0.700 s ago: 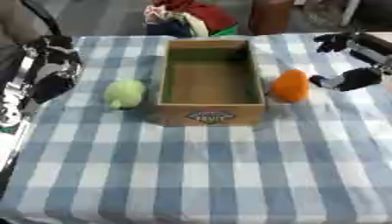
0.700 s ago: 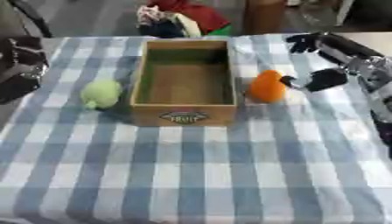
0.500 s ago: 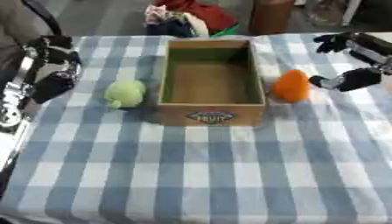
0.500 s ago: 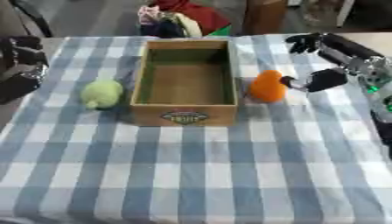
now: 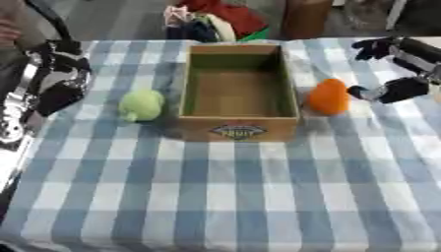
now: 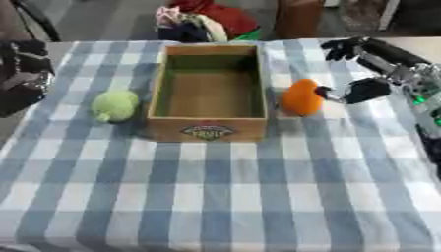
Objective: Pick up objects on the table and place them in the box.
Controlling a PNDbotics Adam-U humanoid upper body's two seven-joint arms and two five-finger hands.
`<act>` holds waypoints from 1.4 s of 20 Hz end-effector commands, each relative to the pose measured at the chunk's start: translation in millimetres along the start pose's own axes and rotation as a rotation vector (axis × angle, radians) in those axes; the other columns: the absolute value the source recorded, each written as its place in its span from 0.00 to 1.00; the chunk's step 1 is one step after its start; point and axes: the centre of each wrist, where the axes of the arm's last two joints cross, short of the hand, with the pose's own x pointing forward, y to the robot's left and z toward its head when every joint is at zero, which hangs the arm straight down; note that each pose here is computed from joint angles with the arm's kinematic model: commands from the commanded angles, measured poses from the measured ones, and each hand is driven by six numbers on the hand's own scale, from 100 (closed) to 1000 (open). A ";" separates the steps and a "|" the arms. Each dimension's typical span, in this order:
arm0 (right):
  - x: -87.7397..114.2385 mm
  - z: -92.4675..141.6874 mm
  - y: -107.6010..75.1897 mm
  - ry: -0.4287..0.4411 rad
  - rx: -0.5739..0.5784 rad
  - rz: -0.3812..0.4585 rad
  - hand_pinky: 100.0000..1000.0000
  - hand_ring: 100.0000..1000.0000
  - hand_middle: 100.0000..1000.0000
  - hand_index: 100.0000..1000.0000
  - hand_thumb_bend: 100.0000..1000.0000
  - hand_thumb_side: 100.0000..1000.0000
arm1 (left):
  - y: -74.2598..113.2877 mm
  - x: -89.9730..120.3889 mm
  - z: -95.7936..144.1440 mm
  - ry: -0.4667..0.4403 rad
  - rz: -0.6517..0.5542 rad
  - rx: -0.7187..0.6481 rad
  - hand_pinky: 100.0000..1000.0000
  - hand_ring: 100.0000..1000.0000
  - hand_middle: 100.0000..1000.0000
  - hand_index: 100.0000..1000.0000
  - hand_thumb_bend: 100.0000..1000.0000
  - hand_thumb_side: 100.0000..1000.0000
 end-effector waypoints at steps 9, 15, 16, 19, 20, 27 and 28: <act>-8.3 -15.8 12.9 0.051 0.097 0.024 0.80 0.79 0.73 0.91 0.35 0.39 | 12.4 5.7 -4.1 -0.026 -0.022 0.014 0.71 0.66 0.66 0.78 0.00 0.21; -13.0 -22.7 31.4 0.095 0.121 0.015 0.80 0.79 0.73 0.88 0.31 0.34 | 11.5 6.8 -4.8 -0.031 -0.019 0.012 0.71 0.66 0.66 0.78 0.00 0.21; -13.0 -23.9 33.7 0.099 0.121 0.016 0.80 0.79 0.73 0.88 0.31 0.34 | 11.3 6.9 -4.9 -0.031 -0.018 0.011 0.71 0.66 0.66 0.78 0.00 0.21; -12.6 -26.7 38.9 0.106 0.116 0.026 0.80 0.79 0.72 0.79 0.23 0.22 | 10.8 7.0 -4.9 -0.031 -0.016 0.011 0.71 0.66 0.66 0.78 0.00 0.21; -12.4 -27.2 40.0 0.107 0.110 0.029 0.80 0.79 0.72 0.78 0.22 0.21 | 10.7 6.9 -4.9 -0.031 -0.016 0.010 0.71 0.66 0.66 0.78 0.00 0.21; -10.5 -28.3 37.6 0.140 -0.023 0.082 0.75 0.72 0.61 0.39 0.00 0.00 | 10.4 6.6 -4.6 -0.030 -0.015 0.008 0.71 0.66 0.66 0.78 0.00 0.21; -10.2 -28.2 36.0 0.141 -0.053 0.088 0.74 0.71 0.60 0.37 0.00 0.00 | 10.5 6.6 -4.6 -0.030 -0.015 0.009 0.71 0.66 0.66 0.78 0.00 0.21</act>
